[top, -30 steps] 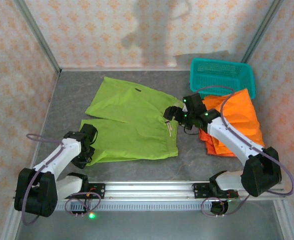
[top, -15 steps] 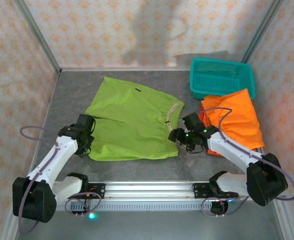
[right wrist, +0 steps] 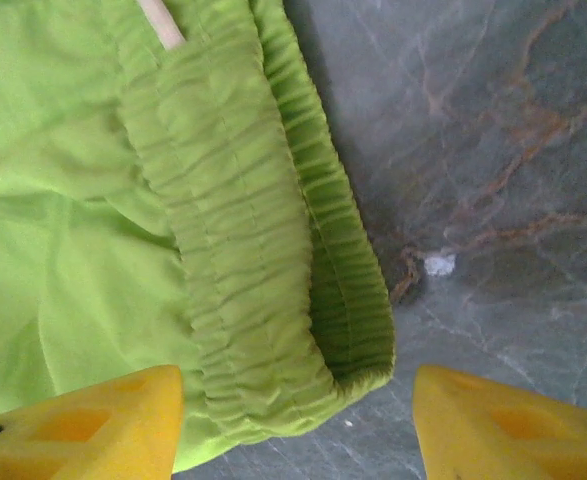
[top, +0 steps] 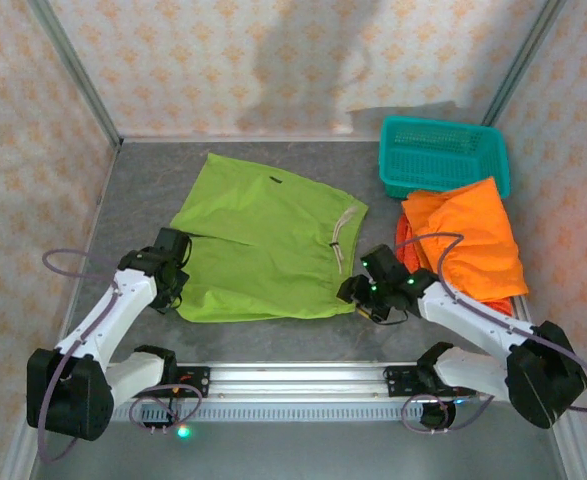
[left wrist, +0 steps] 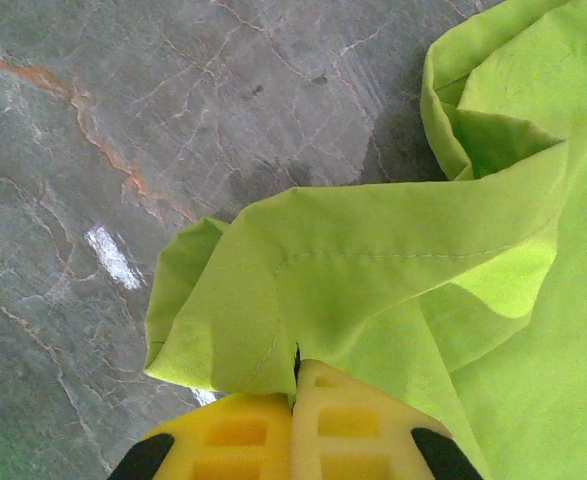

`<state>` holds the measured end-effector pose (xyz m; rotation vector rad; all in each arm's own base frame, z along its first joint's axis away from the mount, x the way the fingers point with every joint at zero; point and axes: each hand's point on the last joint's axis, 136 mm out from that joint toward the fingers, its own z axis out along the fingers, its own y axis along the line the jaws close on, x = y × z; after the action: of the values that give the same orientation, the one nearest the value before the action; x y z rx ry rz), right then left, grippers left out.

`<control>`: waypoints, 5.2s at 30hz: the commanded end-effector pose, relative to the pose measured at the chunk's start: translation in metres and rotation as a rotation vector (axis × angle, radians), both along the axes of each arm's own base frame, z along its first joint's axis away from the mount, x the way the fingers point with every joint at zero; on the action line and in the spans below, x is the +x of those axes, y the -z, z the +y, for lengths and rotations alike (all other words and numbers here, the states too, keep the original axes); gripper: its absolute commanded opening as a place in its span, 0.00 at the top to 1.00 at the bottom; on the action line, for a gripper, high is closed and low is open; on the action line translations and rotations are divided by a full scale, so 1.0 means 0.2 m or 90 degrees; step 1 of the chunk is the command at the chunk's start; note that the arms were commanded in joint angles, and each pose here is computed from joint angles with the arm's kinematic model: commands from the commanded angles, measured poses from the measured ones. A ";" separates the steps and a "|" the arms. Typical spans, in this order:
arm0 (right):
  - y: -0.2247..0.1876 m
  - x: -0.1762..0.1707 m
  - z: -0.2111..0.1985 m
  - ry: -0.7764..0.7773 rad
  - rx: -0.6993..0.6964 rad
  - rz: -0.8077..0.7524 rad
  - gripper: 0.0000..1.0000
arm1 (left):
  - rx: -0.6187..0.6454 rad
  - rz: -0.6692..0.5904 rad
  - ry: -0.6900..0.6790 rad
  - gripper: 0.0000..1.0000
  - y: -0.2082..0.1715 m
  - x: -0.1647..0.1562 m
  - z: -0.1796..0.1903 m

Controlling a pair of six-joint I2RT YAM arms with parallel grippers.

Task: Fold and stack the shorts

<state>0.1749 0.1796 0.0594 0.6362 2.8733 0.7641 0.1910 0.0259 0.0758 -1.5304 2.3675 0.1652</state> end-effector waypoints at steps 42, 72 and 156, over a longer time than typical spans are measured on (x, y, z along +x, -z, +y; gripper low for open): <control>-0.76 0.38 -0.06 0.051 0.003 -0.236 1.00 | 0.210 -0.262 0.090 1.00 -1.16 0.31 0.18; -0.55 0.93 -0.22 0.128 -0.029 -0.197 1.00 | 0.239 -0.173 0.186 1.00 -0.99 1.52 0.01; -0.42 0.89 -0.27 -0.127 -0.267 -0.138 0.06 | -0.057 -0.356 0.395 0.00 -0.54 0.79 -0.30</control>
<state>0.3639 0.1613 0.1639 0.2408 2.6752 0.4640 0.3436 -0.0223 0.1469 -0.8363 2.3137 -0.3928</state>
